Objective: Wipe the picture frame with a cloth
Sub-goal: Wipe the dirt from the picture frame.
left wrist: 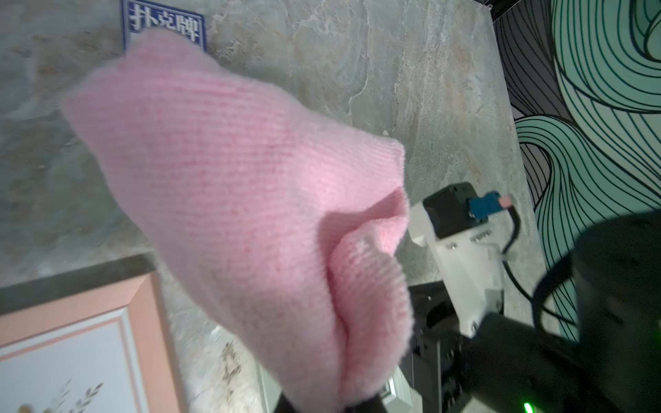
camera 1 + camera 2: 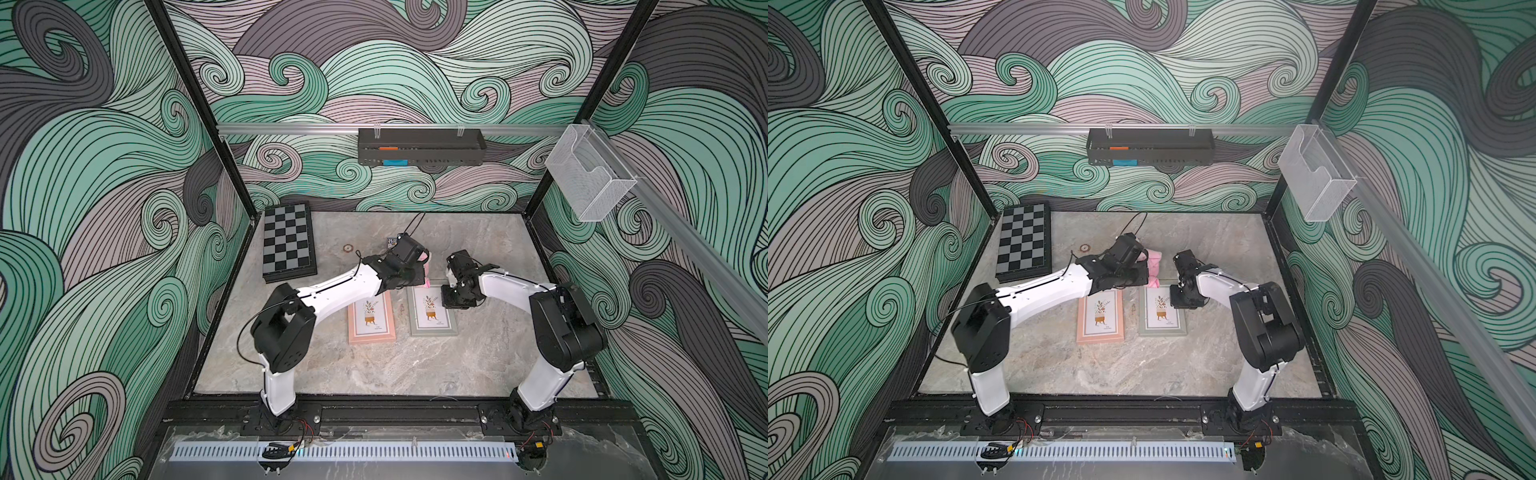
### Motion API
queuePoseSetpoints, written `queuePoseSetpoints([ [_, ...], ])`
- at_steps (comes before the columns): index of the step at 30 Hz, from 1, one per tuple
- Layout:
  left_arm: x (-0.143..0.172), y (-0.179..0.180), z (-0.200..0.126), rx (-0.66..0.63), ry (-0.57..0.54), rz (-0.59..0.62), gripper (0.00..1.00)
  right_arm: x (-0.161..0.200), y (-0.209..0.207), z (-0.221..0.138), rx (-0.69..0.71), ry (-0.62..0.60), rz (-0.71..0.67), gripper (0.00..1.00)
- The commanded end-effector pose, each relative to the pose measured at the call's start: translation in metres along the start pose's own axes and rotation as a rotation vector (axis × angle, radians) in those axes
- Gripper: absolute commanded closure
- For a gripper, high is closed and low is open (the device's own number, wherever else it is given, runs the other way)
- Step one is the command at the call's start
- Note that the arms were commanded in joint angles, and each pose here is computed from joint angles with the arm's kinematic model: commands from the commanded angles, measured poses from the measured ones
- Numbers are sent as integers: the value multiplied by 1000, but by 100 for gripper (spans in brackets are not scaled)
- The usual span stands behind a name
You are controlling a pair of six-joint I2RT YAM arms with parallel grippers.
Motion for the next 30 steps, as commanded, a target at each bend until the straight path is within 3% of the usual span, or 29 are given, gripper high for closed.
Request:
queuePoseSetpoints([
  [1,-3,-4,38,34,62,-47,100,25,-11,10,56,152,-7,75],
  [5,6,-6,77,105,145,-88,100,24,-12,15,51,172,-6,74],
  [14,31,-9,123,294,279,-185,100,23,-11,15,37,173,-8,75],
  [17,38,-5,135,285,317,-229,100,25,-11,15,32,176,-6,75],
  [21,41,23,124,121,249,-215,100,24,-10,14,23,174,-6,74],
  [27,31,72,72,-299,106,-80,100,25,-9,13,18,172,-3,74],
  [30,32,86,62,-406,93,-54,100,25,-9,13,16,171,-1,74],
])
Point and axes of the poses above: each gripper's point midway between its finger pads, its own z axis out along the fingers, its own y axis along the line the jaws close on, x = y × z, the point moved 7 cm from there along -z, back along the fingers, and after that the axes turned 12 degrees about -z, right-handed, at the moved point
